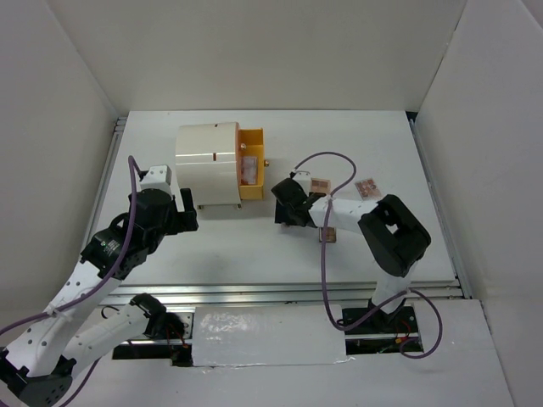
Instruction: Organize the makeup
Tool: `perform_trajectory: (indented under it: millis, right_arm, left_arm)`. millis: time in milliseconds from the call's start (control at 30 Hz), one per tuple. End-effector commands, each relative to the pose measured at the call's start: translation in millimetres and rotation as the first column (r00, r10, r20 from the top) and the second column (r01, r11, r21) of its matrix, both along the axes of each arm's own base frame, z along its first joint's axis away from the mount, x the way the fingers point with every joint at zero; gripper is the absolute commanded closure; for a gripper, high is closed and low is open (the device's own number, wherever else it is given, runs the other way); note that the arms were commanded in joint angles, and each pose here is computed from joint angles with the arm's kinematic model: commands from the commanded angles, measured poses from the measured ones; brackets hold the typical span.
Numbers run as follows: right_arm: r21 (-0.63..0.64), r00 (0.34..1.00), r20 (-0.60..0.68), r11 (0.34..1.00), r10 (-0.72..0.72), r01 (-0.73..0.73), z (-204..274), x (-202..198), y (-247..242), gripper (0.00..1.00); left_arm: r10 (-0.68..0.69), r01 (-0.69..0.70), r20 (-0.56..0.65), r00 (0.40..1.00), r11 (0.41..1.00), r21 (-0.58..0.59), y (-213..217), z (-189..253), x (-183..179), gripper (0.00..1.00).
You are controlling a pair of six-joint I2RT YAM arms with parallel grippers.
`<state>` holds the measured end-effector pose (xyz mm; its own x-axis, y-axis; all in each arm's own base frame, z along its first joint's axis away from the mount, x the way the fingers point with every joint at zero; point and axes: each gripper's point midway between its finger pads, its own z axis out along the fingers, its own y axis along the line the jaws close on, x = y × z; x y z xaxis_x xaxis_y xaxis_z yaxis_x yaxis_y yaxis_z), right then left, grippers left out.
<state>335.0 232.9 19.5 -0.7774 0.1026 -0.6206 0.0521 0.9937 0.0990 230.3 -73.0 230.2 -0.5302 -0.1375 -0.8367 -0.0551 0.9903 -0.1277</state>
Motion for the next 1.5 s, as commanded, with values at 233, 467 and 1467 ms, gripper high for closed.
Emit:
perform_trajectory:
  millis: [233,467,1467]
  right_arm:
    - [0.120,0.993,0.119,0.993,-0.013,-0.001,93,-19,-13,0.49]
    - [0.121,0.976,0.219,0.992,0.012,-0.039,174,8,1,0.48]
    - [0.022,0.983,0.178,0.998,0.048,-0.053,205,81,72,0.45]
  left_arm:
    - [0.000,0.000,0.025,1.000,1.000,-0.003,0,4,4,0.01]
    - [0.010,-0.010,0.032,0.999,1.000,-0.005,2,6,4,0.00]
    - [-0.011,0.012,0.066,0.998,1.000,-0.028,0,14,0,0.01]
